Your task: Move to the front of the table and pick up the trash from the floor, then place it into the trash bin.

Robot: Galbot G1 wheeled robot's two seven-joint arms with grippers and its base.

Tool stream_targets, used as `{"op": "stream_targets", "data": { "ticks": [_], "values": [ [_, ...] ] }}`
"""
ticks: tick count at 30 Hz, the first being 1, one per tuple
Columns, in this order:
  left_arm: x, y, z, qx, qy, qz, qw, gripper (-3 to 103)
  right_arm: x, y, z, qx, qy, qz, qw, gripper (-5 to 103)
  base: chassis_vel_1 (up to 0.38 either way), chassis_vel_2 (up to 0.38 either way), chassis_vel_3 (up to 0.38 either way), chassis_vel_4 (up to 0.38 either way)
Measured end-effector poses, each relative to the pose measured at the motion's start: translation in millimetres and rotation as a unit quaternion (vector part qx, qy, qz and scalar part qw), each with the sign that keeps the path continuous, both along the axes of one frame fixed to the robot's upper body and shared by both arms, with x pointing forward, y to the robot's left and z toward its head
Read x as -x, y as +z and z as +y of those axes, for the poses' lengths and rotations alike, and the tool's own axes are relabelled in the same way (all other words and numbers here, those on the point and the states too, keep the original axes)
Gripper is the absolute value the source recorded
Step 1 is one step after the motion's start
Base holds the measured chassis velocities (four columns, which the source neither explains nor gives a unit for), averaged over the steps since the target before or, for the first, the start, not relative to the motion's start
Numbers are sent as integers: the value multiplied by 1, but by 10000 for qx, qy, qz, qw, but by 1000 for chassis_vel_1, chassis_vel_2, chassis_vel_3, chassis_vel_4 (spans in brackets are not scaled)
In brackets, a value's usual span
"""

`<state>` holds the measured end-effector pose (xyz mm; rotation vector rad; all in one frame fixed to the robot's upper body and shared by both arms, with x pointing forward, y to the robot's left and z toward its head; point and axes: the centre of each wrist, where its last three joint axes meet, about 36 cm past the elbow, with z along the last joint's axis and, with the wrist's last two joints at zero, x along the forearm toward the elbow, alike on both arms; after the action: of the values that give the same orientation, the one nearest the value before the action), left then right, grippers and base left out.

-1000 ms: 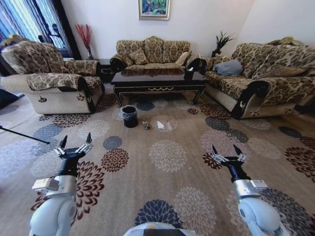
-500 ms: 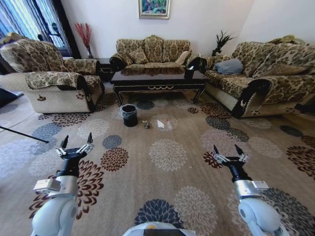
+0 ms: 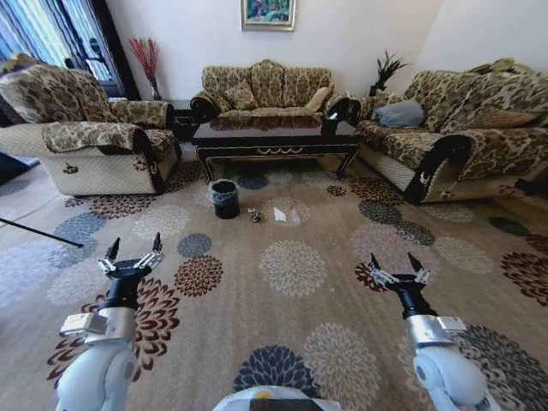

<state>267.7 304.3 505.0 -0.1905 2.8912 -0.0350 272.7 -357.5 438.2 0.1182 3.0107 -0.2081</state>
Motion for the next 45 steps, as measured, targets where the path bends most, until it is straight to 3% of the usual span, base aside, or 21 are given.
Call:
{"op": "stream_targets", "data": {
  "ticks": [21,36,45],
  "values": [
    [-2,13,9,25,-27,-181,9998,100,3,-2,-1,45,107,48,9999,100,0,0,0,0],
    [-2,7,7,32,-12,-124,9999,100,3,-6,-2,83,71,84,9999,100,0,0,0,0],
    [-2,5,4,12,-3,-94,10000,100,4,-9,0,-77,23,121,9999,100,0,0,0,0]
  ]
}}
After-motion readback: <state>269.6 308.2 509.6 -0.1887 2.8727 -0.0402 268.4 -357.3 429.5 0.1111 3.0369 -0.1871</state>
